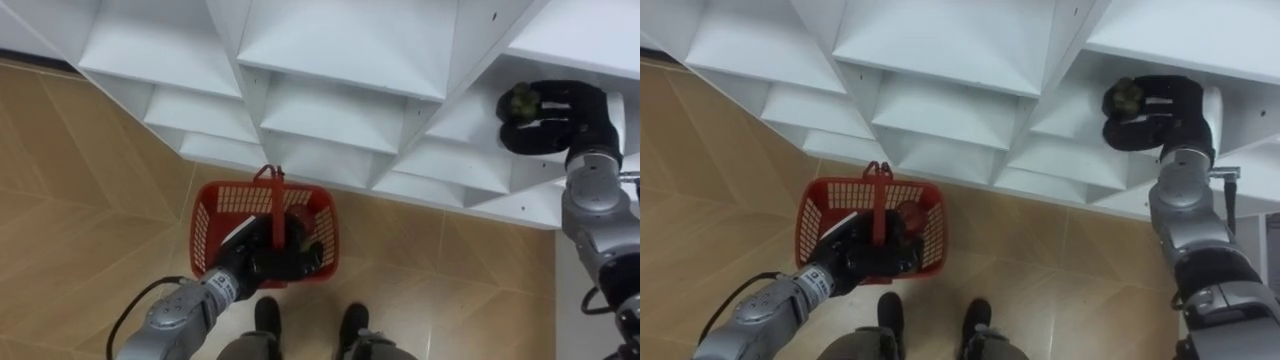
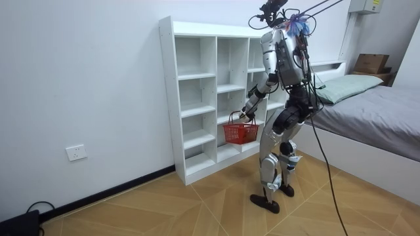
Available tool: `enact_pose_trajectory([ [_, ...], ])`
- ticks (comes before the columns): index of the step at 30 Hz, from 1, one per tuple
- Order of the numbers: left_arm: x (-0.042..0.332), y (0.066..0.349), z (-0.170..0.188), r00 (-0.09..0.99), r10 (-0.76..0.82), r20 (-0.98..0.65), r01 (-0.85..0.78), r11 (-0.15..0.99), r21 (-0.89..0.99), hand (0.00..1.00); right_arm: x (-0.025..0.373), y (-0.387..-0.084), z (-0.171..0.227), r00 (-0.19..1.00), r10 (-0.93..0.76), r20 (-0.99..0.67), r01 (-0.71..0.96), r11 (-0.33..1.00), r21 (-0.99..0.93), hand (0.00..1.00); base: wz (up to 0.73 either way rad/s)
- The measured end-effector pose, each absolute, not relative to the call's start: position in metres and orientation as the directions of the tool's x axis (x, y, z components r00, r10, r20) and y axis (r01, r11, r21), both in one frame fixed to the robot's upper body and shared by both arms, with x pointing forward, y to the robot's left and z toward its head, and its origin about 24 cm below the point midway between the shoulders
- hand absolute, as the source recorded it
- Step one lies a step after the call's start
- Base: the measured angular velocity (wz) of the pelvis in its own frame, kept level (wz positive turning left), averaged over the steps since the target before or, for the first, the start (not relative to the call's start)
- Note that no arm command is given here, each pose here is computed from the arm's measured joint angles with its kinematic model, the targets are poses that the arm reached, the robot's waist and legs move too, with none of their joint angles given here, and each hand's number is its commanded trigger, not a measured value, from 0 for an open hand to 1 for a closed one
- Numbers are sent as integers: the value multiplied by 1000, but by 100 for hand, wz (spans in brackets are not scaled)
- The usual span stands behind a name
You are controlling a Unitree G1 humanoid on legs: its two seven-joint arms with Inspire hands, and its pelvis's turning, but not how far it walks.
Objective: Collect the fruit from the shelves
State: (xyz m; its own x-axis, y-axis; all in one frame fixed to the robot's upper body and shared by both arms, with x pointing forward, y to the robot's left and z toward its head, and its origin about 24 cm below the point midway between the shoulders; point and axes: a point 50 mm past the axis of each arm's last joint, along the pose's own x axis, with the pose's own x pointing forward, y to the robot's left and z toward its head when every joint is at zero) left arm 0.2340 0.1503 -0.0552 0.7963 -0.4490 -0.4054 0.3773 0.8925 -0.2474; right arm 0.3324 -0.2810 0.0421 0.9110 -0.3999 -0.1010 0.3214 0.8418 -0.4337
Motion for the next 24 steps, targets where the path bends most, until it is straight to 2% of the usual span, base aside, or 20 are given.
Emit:
enact_pose_trajectory([
  [24, 233, 148, -56, 793, -454, -406, 379, 890, -254, 100, 335, -272, 39, 931, -342, -124, 263, 868, -421, 100, -1],
])
